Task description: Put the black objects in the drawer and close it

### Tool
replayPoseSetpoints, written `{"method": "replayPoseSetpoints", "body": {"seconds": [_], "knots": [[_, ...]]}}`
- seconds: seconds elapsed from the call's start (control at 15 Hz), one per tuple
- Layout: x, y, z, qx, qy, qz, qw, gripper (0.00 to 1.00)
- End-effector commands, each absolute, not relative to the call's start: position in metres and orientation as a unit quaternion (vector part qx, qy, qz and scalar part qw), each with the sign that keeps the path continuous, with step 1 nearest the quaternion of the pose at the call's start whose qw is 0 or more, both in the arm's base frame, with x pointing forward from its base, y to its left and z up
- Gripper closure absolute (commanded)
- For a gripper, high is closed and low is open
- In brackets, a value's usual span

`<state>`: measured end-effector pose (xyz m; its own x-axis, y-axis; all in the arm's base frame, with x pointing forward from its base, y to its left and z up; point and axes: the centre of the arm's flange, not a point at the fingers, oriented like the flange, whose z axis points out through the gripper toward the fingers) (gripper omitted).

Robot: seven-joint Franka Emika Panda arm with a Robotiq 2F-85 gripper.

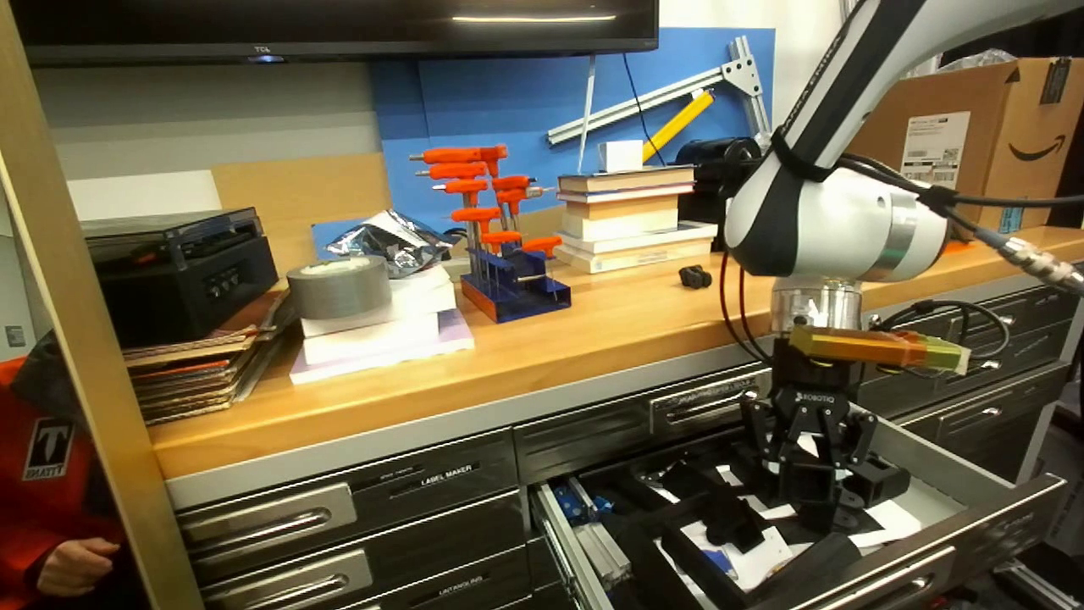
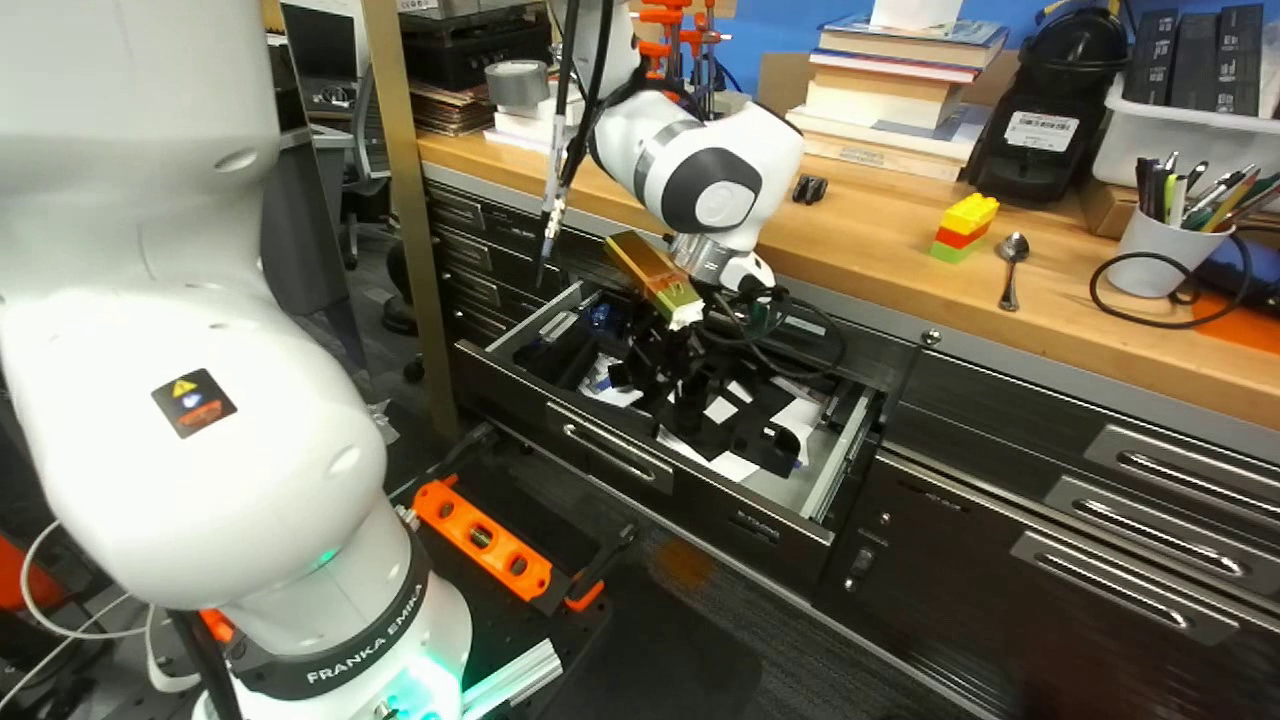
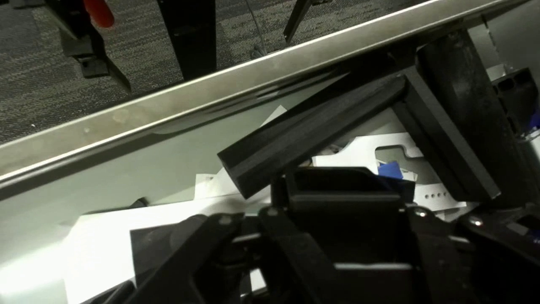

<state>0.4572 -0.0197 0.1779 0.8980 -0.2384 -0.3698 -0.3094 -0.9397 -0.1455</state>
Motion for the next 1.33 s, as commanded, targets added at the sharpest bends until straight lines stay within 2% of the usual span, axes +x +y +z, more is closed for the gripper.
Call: {"method": "replayPoseSetpoints", "body": {"seconds": [0.0,0.53,1.27], "knots": [[0.474,-0.042,0.168,-0.967,0.163,0.164,0.110,0.69],[0.475,-0.090,0.167,-0.963,0.214,0.131,0.103,0.69],[0.499,-0.093,0.146,-0.965,0.241,0.044,0.091,0.69]]}}
